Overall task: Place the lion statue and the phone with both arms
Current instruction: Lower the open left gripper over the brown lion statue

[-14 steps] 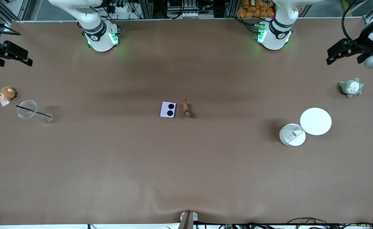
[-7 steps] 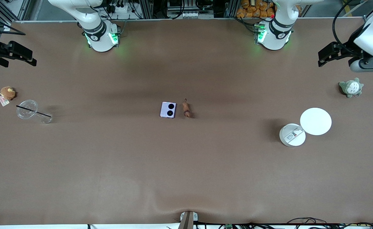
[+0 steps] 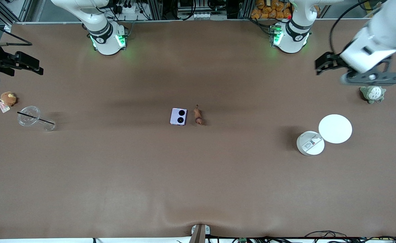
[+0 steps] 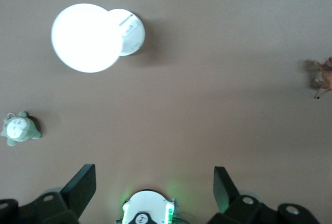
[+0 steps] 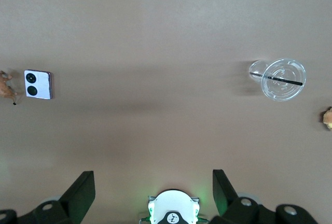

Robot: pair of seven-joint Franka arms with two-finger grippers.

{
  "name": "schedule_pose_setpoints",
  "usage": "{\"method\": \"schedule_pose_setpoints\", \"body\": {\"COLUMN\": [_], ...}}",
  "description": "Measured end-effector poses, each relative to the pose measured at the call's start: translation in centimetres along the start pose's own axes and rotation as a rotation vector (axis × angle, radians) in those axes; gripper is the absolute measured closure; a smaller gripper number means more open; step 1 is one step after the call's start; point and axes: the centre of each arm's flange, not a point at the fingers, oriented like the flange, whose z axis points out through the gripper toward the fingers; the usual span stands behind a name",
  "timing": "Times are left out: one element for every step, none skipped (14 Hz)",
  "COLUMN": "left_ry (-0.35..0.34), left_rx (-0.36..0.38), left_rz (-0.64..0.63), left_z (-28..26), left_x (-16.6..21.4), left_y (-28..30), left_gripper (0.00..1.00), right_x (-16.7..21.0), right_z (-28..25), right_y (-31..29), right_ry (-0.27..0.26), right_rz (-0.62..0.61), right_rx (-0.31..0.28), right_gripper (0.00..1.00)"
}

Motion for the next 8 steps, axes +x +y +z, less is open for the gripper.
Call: {"method": "schedule_pose_setpoints", "body": {"left_ry": [-0.006, -0.01, -0.011, -0.01, -0.007, 0.0, 0.008, 0.014], "left_rx": [-0.001, -0.004, -0.01, -0.018, -0.027, -0.03, -0.023, -0.016], "left_rz": [-0.01, -0.02, -0.027, -0.032, -0.035, -0.037, -0.043, -0.05], "left_z": [1.0, 2.0, 3.0, 4.1, 5.3, 6.6, 8.1, 9.8], "left_x": [0.5, 1.0, 1.6, 2.2, 2.7, 3.1, 3.4, 3.6], "left_y": [2.0, 3.9, 5.7, 7.4, 9.3, 11.5, 13.8, 16.3], "left_gripper": [0.0, 0.0, 0.0, 0.0, 0.0, 0.0, 0.0, 0.0], "right_x": [0.2, 0.4, 0.6, 0.7, 0.7, 0.8, 0.8, 0.8], "right_z": [0.4, 1.0, 1.5, 2.0, 2.4, 2.6, 2.7, 2.8], "right_y": [0.0, 0.0, 0.0, 0.0, 0.1, 0.1, 0.1, 0.2], "right_ry": [-0.01, -0.022, -0.034, -0.045, -0.053, -0.058, -0.06, -0.063], "right_rz": [0.0, 0.0, 0.0, 0.001, 0.003, 0.004, 0.004, 0.004], "right_rx": [0.0, 0.0, 0.001, 0.001, 0.001, 0.002, 0.002, 0.002], "right_gripper": [0.0, 0.0, 0.0, 0.0, 0.0, 0.0, 0.0, 0.0]}}
